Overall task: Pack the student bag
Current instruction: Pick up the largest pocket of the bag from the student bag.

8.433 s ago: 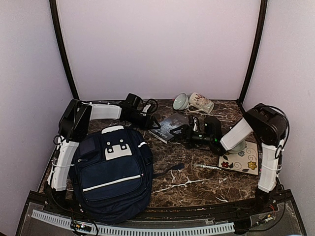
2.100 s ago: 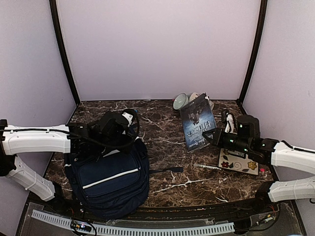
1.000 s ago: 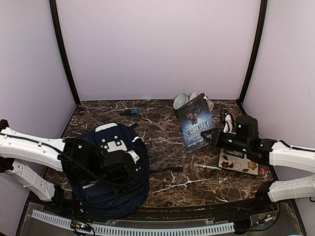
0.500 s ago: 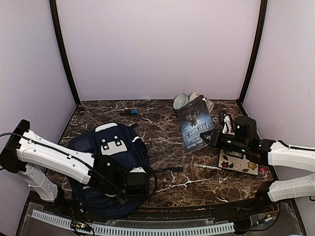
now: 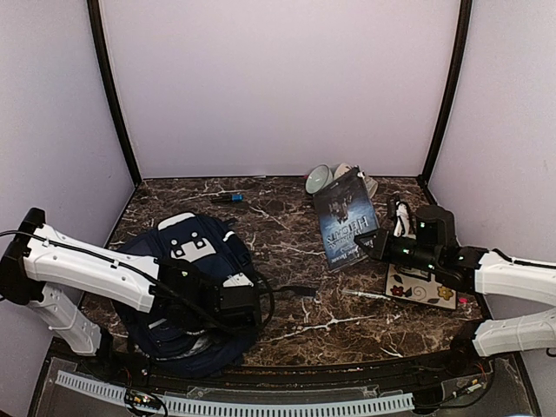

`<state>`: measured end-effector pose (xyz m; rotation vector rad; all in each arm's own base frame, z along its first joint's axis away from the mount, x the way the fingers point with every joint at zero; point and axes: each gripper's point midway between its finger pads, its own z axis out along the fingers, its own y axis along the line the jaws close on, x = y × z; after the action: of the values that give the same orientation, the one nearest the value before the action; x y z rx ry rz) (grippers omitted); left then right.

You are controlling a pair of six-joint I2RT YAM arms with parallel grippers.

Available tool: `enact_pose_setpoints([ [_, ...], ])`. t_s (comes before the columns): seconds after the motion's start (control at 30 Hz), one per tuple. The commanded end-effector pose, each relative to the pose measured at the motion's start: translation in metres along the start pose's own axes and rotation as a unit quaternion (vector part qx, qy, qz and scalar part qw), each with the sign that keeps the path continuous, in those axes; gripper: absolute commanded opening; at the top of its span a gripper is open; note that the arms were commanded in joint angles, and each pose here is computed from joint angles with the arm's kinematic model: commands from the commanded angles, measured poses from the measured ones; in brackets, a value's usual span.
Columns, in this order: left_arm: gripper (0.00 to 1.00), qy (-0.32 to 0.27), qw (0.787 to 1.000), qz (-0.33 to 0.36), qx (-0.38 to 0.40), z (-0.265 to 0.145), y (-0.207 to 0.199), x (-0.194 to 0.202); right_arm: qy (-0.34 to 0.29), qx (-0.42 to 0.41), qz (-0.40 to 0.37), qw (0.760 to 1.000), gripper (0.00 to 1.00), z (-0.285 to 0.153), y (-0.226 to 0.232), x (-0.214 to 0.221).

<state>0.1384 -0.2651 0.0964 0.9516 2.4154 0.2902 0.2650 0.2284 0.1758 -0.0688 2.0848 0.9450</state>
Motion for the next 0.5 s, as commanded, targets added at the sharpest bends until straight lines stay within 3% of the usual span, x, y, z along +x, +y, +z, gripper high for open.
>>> enact_pose_setpoints([
  [0.0,0.00,-0.085,0.994,-0.063,-0.026,-0.025,0.039,-0.040,-0.081,-0.073,-0.020,0.994,0.00,-0.013,0.040,-0.042],
  [0.07,0.00,-0.122,0.987,-0.098,-0.043,-0.034,0.058,-0.053,-0.079,-0.076,-0.018,0.994,0.00,-0.015,0.040,-0.040],
  [0.23,0.00,-0.218,0.962,-0.165,0.019,-0.047,0.078,-0.088,-0.064,-0.080,-0.016,0.995,0.00,-0.019,0.037,-0.029],
  [0.47,0.00,-0.270,0.940,-0.198,0.061,-0.053,0.097,-0.115,-0.048,-0.141,-0.002,0.989,0.00,-0.032,0.056,-0.020],
])
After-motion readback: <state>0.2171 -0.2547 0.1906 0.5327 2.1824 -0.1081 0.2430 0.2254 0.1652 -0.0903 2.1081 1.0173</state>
